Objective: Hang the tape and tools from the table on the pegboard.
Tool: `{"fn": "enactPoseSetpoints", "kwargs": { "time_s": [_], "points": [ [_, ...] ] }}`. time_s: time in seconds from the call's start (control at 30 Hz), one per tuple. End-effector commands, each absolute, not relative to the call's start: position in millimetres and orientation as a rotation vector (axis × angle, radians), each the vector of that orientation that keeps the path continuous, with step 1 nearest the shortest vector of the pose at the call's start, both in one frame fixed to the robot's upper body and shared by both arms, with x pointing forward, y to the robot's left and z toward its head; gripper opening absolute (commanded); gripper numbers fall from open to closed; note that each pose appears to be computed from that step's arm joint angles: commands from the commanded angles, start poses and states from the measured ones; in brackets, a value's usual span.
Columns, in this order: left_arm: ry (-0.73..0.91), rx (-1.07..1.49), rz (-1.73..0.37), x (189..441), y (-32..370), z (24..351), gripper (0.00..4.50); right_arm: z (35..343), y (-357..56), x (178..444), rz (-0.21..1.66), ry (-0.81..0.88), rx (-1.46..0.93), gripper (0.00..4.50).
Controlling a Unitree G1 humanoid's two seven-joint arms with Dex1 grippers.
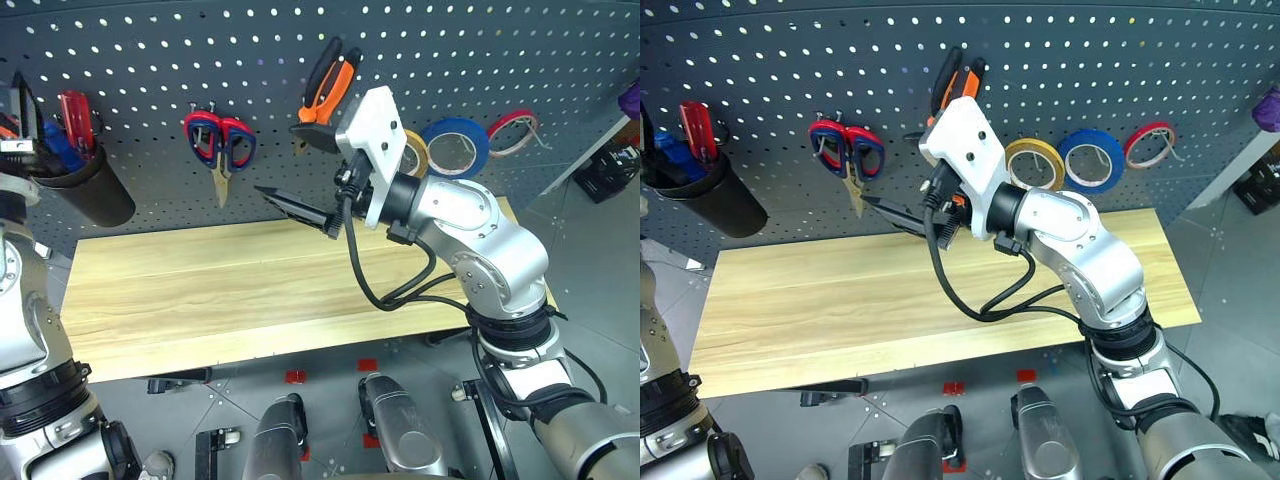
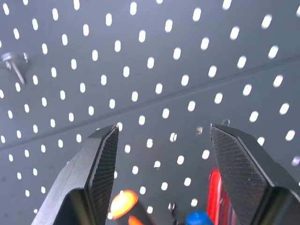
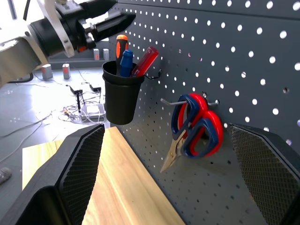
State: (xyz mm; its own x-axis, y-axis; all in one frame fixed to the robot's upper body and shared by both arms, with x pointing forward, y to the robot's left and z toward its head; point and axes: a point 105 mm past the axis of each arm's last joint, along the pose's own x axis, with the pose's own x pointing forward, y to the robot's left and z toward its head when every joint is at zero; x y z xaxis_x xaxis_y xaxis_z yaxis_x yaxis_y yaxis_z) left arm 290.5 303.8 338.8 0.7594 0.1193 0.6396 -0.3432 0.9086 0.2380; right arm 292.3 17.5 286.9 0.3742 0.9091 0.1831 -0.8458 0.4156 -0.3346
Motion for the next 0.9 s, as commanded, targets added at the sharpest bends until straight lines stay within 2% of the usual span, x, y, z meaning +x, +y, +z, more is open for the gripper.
{"fn": "enactPoseSetpoints", "kwargs": {
  "time_s": [0.03, 0.13, 0.23, 0.47, 0.7, 0.9],
  "points": [
    [-0.614, 0.314, 0.069, 295.8, 259.9, 323.7, 3.27, 294.7, -1.1, 285.0, 1.110, -0.407, -0.082, 4.50],
    [-0.515, 0.296, 0.037, 297.3, 242.9, 292.2, 3.27, 277.6, -15.9, 288.4, 1.048, -0.365, -0.061, 4.50],
    [-0.403, 0.258, 0.007, 290.8, 227.3, 258.4, 3.27, 255.5, -37.9, 299.0, 0.886, -0.372, -0.097, 4.50],
    [-0.180, 0.151, 0.035, 270.2, 228.3, 192.0, 3.27, 161.0, -105.5, 325.6, 0.487, -0.263, -0.168, 4.50],
    [-0.066, 0.117, 0.141, 264.0, 246.8, 131.4, 3.27, 77.1, -161.3, 344.8, 0.281, -0.057, -0.193, 4.50],
    [0.028, 0.046, 0.184, 256.8, 252.3, 91.8, 3.27, 48.9, -176.5, 351.4, 0.265, 0.025, -0.203, 4.50]
  ]
}}
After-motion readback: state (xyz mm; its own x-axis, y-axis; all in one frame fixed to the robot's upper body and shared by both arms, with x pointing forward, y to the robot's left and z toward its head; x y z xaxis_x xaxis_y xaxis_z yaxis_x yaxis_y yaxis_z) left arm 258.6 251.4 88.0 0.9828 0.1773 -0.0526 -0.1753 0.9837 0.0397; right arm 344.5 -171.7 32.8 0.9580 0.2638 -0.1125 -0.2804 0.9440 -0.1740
